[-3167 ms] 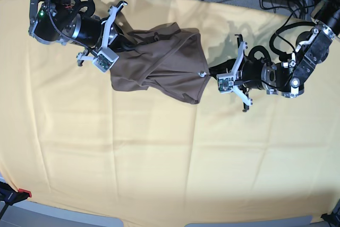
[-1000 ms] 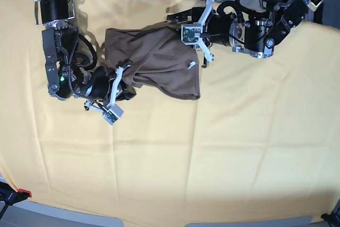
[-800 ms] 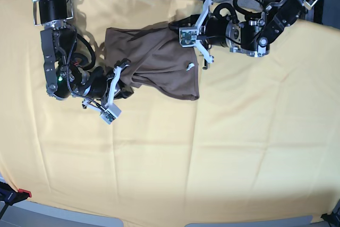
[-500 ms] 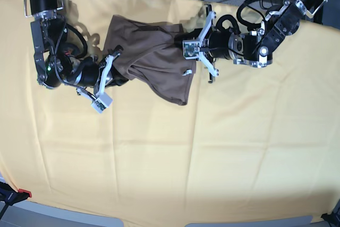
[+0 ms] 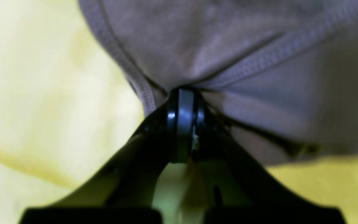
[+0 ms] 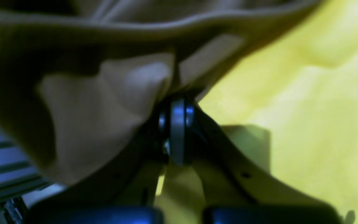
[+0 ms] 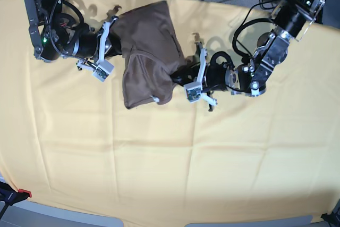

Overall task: Fold the T-shirt properly
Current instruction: 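Fold the bundle over with both grippers into a compact square, then release the shirt and withdraw both grippers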

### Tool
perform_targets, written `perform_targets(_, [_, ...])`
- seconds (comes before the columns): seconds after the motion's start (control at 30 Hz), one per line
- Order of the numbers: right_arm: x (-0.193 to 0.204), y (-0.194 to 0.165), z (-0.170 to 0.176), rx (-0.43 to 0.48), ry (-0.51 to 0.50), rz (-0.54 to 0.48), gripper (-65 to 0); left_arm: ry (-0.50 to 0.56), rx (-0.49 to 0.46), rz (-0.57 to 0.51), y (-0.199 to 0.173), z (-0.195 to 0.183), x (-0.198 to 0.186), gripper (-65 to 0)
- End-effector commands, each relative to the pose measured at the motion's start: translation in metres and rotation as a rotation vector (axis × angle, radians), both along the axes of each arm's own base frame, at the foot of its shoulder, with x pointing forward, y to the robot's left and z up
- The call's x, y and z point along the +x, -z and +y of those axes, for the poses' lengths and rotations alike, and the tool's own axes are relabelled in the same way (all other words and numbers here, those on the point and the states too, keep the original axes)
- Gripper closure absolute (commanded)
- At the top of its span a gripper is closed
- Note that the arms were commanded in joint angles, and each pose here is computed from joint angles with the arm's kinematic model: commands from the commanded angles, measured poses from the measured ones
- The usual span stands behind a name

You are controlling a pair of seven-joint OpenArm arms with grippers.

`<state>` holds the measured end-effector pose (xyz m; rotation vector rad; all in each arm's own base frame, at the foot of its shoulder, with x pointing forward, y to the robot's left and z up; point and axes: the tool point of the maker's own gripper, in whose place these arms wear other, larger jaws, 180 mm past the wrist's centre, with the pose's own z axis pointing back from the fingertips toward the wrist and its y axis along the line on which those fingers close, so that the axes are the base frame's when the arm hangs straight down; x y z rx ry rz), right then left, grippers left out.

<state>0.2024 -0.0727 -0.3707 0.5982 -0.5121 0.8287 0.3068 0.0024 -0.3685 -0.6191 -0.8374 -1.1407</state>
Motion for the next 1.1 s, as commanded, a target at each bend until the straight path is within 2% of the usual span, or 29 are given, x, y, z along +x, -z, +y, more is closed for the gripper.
perform_targets(0.0, [0.004,-0.01,0.001,0.026,-0.001,-0.029,0.0,-0.027,0.062,-0.045,0.001,0.003,0.017,0.0])
perform_targets(0.13, [0.003,-0.009,-0.015,0.016,0.057,-0.023,0.0,-0.106,0.032,-0.097,-0.01,-0.01,0.042,0.0])
perform_targets(0.33, [0.021,-0.033,-0.042,0.137,0.251,-0.057,0.0,-0.124,0.054,-0.147,-0.023,-0.005,0.06,0.0])
perform_targets(0.47, [0.031,-0.053,-0.059,0.222,0.335,-0.077,0.0,-0.111,0.057,-0.107,-0.026,0.004,0.056,0.0])
perform_targets(0.6, [0.029,-0.068,-0.064,0.295,0.347,-0.061,0.0,0.008,0.097,-0.039,-0.031,0.015,0.029,0.0])
perform_targets(0.8, [0.022,-0.084,-0.058,0.391,0.318,-0.031,0.0,0.055,0.109,-0.008,-0.061,0.036,0.005,0.0])
perform_targets(0.93, [0.015,-0.077,-0.057,0.36,0.291,0.006,0.0,0.075,0.123,-0.045,-0.086,0.048,-0.005,0.0])
perform_targets(1.07, [0.013,-0.078,-0.068,0.309,0.294,-0.002,0.0,0.057,0.039,-0.039,-0.113,0.055,-0.017,0.0])
